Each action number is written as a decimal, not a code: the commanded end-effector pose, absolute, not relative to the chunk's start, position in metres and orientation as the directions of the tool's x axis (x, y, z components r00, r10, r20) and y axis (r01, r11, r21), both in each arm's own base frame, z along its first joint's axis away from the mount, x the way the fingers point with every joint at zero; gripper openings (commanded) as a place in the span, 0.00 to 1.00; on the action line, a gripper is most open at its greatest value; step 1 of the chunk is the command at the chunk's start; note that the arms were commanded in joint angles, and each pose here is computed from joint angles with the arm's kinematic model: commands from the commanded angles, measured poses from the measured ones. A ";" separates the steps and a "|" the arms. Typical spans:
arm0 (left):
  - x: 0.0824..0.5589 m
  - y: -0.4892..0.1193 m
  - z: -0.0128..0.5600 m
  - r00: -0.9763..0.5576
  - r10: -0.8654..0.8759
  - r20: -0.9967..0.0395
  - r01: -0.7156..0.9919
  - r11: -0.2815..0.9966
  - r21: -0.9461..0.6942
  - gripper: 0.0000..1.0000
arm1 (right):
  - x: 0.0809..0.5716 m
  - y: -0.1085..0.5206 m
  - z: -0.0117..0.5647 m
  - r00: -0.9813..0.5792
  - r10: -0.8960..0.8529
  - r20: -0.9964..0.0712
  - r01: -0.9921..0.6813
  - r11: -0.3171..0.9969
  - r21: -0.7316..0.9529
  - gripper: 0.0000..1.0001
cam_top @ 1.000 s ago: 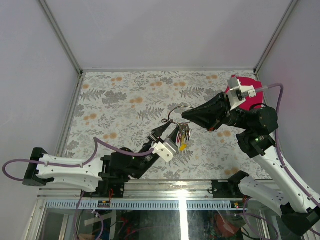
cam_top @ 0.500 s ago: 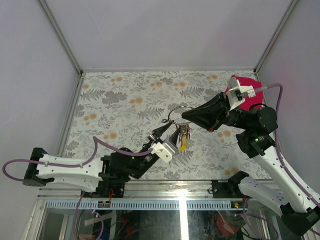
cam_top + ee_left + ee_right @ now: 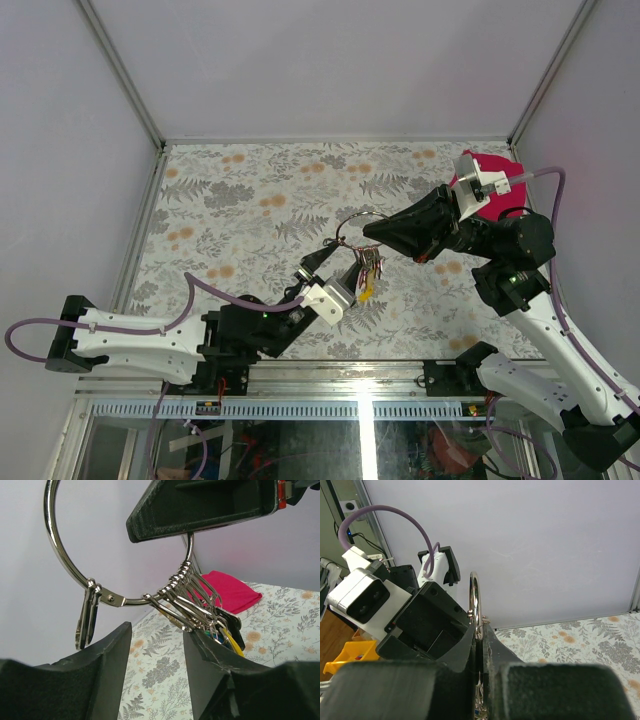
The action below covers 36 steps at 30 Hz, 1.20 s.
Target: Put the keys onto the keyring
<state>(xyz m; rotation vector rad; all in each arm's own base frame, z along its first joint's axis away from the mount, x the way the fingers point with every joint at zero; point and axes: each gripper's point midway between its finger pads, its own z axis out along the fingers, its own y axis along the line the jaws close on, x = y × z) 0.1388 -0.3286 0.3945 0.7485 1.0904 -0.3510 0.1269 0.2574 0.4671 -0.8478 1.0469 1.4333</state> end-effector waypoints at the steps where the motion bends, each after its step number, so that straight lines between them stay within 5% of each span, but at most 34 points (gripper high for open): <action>1: 0.139 -0.325 0.421 0.431 -0.007 -0.902 0.608 0.741 0.285 0.48 | 0.117 0.251 0.487 -0.050 0.399 -0.916 -0.998 0.001 0.055 0.00; 14: 0.140 -0.327 0.411 0.419 0.018 -0.908 0.607 0.738 0.294 0.51 | 0.116 0.250 0.487 -0.050 0.399 -0.916 -0.998 0.005 0.056 0.00; 27: 0.142 -0.322 0.404 0.397 0.016 -0.918 0.601 0.751 0.273 0.41 | 0.125 0.251 0.485 -0.049 0.376 -0.925 -0.996 0.051 0.073 0.00; 36: 0.143 -0.322 0.399 0.392 0.014 -0.920 0.594 0.760 0.264 0.49 | 0.133 0.250 0.489 -0.035 0.363 -0.931 -0.992 0.100 0.077 0.00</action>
